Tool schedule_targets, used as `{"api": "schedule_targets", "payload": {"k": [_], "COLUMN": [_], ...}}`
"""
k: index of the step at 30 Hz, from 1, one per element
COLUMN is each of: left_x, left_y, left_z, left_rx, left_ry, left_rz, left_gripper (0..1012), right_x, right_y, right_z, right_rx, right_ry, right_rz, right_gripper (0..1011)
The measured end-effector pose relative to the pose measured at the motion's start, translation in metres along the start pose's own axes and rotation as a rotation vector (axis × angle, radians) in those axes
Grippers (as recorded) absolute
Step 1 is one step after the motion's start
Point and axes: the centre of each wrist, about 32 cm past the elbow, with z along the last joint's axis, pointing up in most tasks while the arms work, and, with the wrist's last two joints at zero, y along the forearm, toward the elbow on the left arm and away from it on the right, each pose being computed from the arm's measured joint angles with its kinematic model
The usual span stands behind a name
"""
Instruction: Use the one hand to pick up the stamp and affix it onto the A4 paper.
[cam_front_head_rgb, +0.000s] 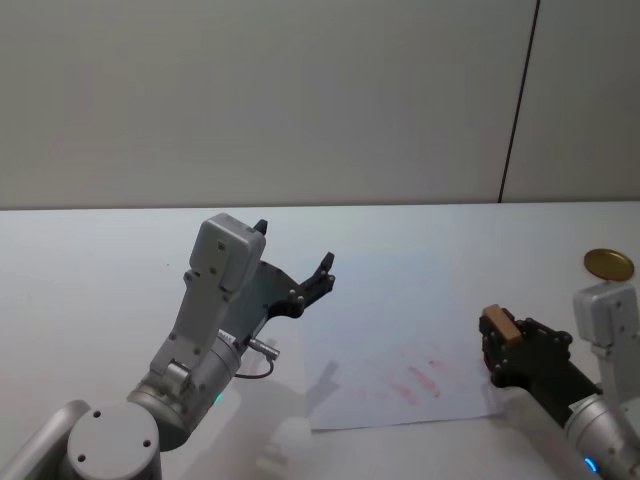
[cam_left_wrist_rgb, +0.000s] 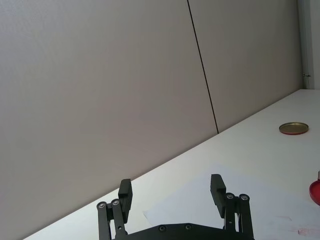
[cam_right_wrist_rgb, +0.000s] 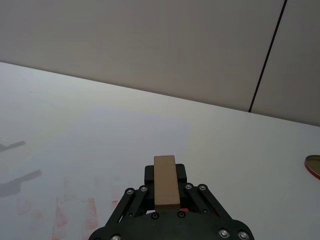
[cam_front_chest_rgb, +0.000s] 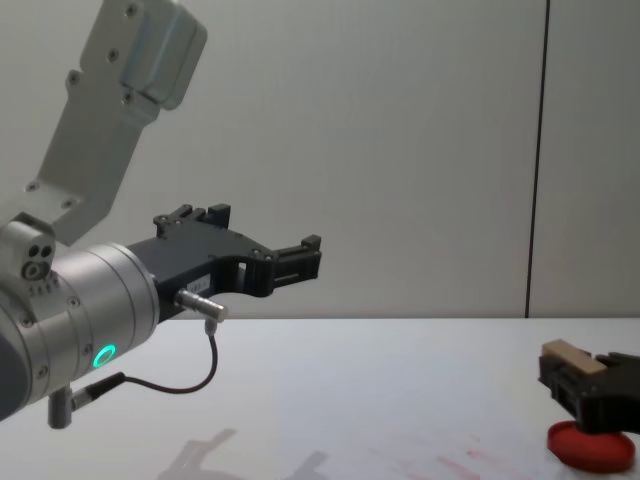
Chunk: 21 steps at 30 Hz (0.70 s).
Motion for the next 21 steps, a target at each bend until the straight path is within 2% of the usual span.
{"api": "schedule_targets", "payload": {"k": [11,21], "left_x": [0.0,0.0], "left_y": [0.0,0.0], "left_z": [0.0,0.0], "left_rx": [0.0,0.0], "left_ry": [0.0,0.0], "left_rz": [0.0,0.0], "left_gripper": [993,993], "right_x": [0.016,0.024], "right_y": [0.004,0.008], "right_z": [-0.008,-0.013], "right_rx": [-0.044,-0.08], "right_ry": [0.007,0.018], "right_rz": [-0.031,-0.033], "right_gripper": [221,220]}}
